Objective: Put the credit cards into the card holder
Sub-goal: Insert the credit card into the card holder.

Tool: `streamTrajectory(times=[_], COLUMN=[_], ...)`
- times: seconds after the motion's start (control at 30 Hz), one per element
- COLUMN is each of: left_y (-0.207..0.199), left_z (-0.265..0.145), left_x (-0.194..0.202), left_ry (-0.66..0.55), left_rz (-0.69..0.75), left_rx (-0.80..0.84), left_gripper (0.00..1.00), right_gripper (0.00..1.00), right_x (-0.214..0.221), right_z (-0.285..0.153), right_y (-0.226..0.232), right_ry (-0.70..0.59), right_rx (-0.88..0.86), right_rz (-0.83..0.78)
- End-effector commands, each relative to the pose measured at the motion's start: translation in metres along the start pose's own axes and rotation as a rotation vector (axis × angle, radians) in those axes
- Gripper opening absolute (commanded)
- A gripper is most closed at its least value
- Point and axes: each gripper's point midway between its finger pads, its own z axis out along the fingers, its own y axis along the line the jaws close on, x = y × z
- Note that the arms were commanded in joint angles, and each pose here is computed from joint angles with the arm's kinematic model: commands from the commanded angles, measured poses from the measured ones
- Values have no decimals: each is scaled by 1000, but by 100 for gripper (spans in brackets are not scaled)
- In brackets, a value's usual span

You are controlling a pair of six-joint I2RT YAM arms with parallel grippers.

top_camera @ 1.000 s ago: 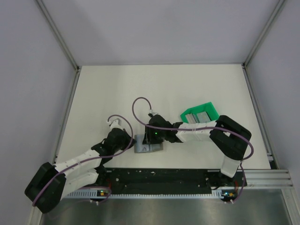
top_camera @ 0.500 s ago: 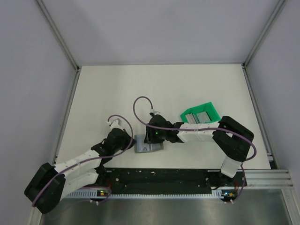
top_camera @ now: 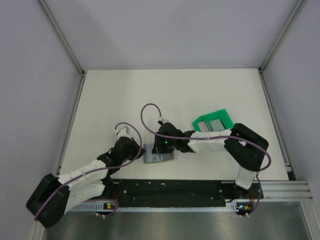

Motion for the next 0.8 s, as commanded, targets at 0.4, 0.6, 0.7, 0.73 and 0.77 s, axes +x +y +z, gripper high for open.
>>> streamTrajectory(times=[0.4, 0.6, 0.7, 0.73, 0.77], left_y=[3, 2, 2, 2, 2], left_z=[0, -1, -1, -1, -1], left_x=[0, 0, 0, 1, 0], left_ry=[-6, -6, -5, -4, -5], left_rz=[7, 6, 9, 9, 9], left_rx=[-3, 0, -3, -4, -3], left_gripper=[0, 0, 0, 0, 0], right_gripper=[34, 35, 36, 36, 36], right_x=[-6, -2, -6, -8, -9], right_z=[-6, -3, -7, -9, -10], right_y=[-5, -1, -12, -12, -15], right_ry=[-49, -22, -55, -66, -71], right_rx=[43, 28, 80, 88, 95], right_rz=[-11, -6, -3, -6, -5])
